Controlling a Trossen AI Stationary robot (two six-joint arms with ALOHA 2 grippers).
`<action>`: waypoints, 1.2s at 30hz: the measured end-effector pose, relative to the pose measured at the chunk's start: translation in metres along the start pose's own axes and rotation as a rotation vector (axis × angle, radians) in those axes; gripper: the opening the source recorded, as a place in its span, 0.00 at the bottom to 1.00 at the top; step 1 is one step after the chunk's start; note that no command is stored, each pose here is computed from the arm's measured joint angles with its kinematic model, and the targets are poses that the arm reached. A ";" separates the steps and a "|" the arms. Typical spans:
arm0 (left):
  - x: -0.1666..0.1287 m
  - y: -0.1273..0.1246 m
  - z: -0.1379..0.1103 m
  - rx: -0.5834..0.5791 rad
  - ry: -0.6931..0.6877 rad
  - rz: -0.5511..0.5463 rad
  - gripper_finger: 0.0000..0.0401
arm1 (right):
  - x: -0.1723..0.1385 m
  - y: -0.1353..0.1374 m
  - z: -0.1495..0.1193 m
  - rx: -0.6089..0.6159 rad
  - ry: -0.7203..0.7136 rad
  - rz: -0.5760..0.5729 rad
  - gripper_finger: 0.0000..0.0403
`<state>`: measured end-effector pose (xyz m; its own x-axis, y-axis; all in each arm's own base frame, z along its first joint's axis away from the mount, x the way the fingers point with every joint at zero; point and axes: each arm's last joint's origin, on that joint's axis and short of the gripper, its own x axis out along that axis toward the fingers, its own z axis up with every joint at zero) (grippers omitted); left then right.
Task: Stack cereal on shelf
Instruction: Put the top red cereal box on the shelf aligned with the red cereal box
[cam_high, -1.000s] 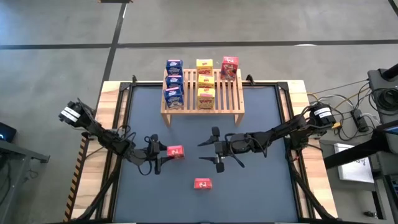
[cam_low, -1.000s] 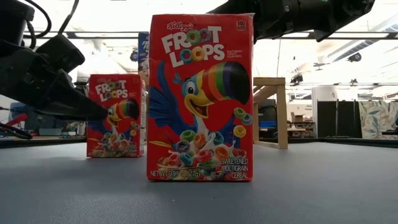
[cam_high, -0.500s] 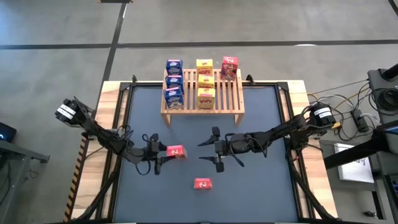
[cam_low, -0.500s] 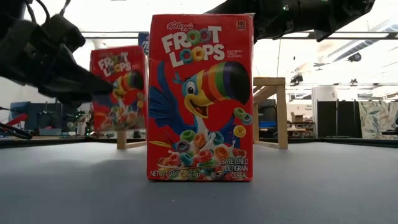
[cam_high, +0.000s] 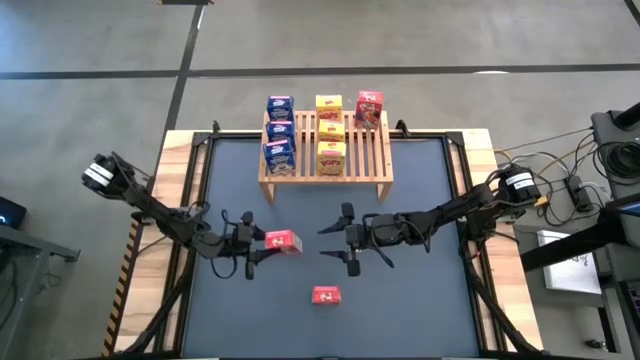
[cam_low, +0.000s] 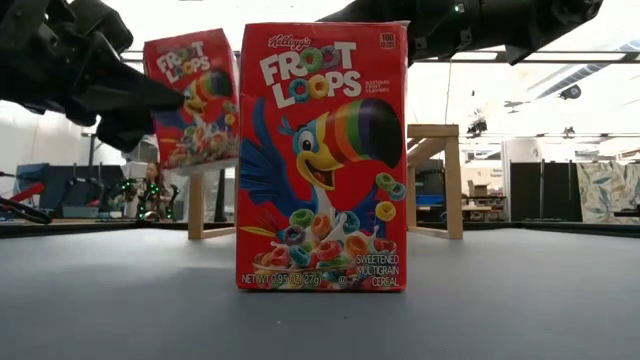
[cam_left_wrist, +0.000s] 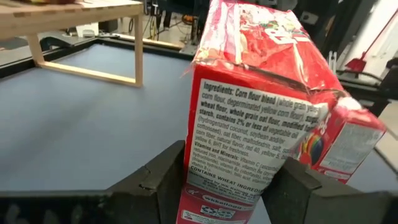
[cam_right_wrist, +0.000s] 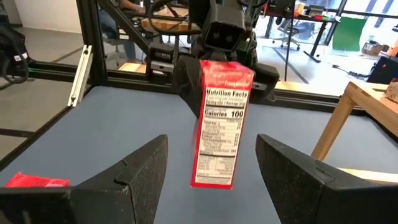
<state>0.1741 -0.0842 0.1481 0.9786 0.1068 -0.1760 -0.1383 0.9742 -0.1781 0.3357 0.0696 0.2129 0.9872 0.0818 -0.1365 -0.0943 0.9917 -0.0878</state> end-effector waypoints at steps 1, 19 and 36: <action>0.000 0.000 0.001 -0.005 -0.005 -0.002 0.40 | 0.000 0.000 0.000 -0.007 0.000 0.000 0.58; 0.012 -0.019 0.030 0.076 -0.010 -0.005 0.40 | 0.000 -0.003 -0.002 0.043 0.025 -0.049 0.65; 0.022 -0.034 0.056 0.140 -0.030 0.023 0.40 | 0.010 0.000 0.004 0.119 -0.049 0.019 0.86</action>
<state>0.2088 -0.1040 0.2042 0.9797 0.1334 -0.1495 -0.1403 0.9894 -0.0368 0.3466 0.0710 0.2155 0.9908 0.1027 -0.0881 -0.1002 0.9944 0.0329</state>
